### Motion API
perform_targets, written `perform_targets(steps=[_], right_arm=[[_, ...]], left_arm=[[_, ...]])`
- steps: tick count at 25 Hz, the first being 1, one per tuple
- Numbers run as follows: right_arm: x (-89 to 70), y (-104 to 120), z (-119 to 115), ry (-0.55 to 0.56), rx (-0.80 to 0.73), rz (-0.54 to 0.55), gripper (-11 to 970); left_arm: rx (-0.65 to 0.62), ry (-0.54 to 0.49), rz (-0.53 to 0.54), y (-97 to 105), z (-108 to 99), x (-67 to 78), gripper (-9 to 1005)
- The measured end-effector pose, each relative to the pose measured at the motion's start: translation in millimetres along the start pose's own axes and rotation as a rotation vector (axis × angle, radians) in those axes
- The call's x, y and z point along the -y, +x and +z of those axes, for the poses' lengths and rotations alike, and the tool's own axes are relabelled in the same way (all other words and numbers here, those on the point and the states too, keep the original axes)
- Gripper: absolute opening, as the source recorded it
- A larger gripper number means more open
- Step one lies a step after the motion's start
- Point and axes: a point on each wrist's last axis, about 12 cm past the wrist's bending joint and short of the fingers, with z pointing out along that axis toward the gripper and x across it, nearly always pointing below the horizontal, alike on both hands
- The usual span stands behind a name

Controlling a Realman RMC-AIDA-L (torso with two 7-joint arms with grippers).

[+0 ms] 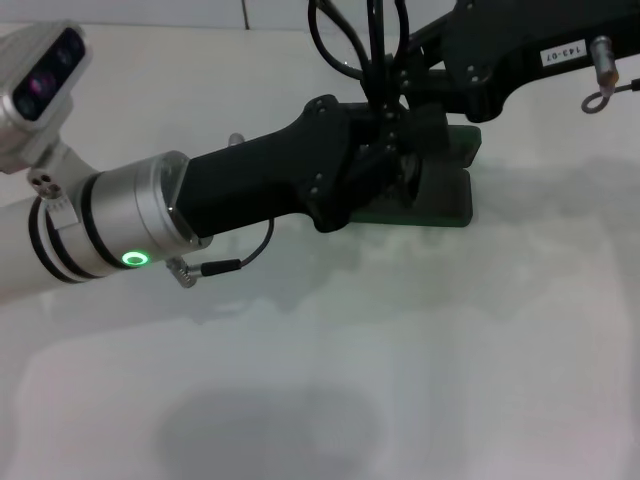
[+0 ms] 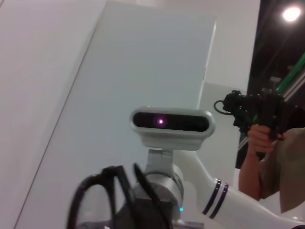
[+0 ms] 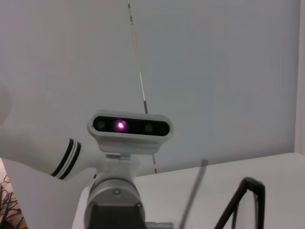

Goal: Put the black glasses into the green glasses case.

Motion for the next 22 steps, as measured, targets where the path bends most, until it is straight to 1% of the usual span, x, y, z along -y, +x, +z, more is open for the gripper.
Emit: perform_targets(steps=[10,22], right_arm=[[0.0,0.8,0.5,-0.006,0.001,-0.011,97],[5.6,5.7,-1.7,0.014,0.006,0.002,98]], left_arm=[[-0.019,-0.036,-0.013,0.7,2.7,-6.4,49],[-0.016,-0.039,-0.009,-0.4,2.4,-6.9,49]])
